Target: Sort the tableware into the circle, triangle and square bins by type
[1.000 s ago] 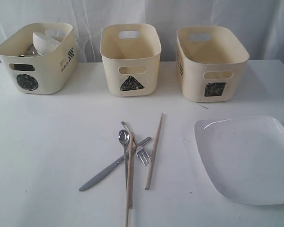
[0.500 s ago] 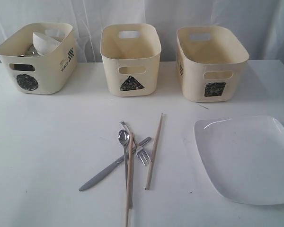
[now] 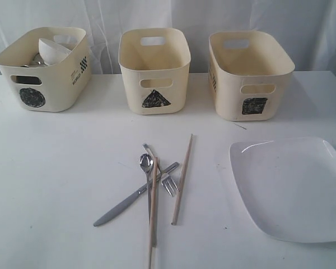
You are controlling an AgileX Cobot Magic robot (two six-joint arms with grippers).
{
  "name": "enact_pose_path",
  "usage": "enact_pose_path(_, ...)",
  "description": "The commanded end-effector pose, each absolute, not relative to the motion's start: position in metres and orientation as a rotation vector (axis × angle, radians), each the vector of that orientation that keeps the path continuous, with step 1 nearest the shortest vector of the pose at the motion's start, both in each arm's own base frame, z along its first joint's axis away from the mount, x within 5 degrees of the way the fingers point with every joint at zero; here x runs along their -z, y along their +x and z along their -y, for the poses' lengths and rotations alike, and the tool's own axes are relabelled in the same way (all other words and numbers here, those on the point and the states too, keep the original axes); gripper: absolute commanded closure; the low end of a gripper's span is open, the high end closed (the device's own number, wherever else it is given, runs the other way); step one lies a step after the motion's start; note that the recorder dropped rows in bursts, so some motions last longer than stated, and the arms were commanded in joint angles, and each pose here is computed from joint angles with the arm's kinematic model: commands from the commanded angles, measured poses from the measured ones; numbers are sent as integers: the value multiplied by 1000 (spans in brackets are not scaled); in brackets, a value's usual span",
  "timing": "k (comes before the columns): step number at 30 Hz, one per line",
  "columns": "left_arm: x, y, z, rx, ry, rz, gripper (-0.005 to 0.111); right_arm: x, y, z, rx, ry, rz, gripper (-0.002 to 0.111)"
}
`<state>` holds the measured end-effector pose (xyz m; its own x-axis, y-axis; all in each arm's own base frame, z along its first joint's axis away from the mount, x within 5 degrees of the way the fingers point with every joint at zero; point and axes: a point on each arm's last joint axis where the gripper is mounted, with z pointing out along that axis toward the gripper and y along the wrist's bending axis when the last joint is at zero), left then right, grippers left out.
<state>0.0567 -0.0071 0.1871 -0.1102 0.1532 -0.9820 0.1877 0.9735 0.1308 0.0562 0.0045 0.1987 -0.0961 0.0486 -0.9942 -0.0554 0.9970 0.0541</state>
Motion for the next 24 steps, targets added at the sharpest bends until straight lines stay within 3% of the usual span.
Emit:
enact_pose_path(1, -186, 56, 7, 35, 262, -1688, 107, -197, 56, -4, -84, -9, -1660, 108)
enact_pose_path(6, -183, 55, 12, 29, 370, -1699, 107, -197, 56, -4, -84, -9, -1660, 108)
enact_pose_path(24, -182, 54, 13, 50, 369, -1715, 107, -197, 56, -4, -84, -9, -1660, 108)
